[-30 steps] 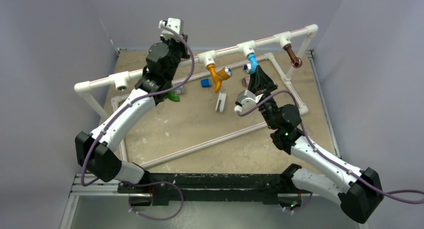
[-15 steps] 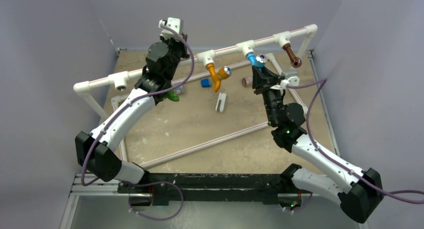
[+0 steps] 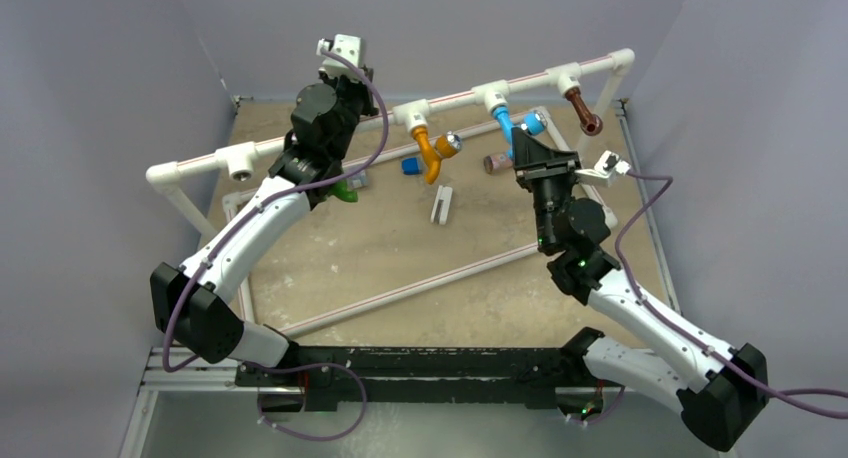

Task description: Install the water faucets

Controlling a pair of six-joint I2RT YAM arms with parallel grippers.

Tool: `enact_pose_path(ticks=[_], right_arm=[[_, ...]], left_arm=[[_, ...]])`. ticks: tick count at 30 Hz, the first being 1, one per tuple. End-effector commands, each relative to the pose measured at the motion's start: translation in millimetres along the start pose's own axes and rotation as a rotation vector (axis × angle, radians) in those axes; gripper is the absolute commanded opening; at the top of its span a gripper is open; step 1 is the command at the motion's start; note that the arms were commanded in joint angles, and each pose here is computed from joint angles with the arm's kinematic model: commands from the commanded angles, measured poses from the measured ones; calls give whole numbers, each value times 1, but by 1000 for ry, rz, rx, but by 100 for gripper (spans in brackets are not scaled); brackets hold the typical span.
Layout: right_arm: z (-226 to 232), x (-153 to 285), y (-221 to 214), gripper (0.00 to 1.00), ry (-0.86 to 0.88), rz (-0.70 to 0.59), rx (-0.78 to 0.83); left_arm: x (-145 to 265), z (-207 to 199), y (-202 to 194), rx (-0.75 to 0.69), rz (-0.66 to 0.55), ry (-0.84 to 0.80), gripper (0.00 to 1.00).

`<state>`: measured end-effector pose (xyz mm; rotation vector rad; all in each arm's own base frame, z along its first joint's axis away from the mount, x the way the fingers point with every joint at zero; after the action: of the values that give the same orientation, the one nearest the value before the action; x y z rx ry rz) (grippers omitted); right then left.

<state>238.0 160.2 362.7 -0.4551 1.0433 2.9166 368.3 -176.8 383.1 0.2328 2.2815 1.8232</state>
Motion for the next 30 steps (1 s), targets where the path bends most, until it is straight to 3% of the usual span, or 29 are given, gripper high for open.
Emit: enact_pose_path(ticks=[1, 5, 11, 15, 18, 23, 30], right_arm=[[45, 25, -17, 0, 184, 278, -551], [41, 30, -25, 0, 170, 334, -682], [39, 32, -27, 0, 143, 363, -723], [38, 32, -17, 13, 116, 320, -676], [35, 35, -8, 36, 95, 276, -622], [27, 43, 5, 61, 86, 210, -503], [9, 53, 22, 72, 6, 134, -221]], left_arm=[[24, 15, -139, -154, 557, 6, 0], [25, 15, -139, -155, 557, 5, 0], [26, 14, -138, -155, 555, 2, 0], [26, 13, -138, -155, 555, -3, 0], [26, 13, -138, -155, 556, -3, 0], [26, 13, -139, -155, 558, -3, 0], [25, 13, -143, -159, 565, -1, 0]])
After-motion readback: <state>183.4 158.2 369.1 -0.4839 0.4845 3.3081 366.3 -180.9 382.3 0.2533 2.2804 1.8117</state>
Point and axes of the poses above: each gripper's point midway between its finger pads, its own x axis back along the fingers, its own z axis along the line the jaws close on, y = z × x, the point moved 8 cm from there along x, back along the fingers, and after that the axes turned 12 degrees about x, right-handed, at the moved point
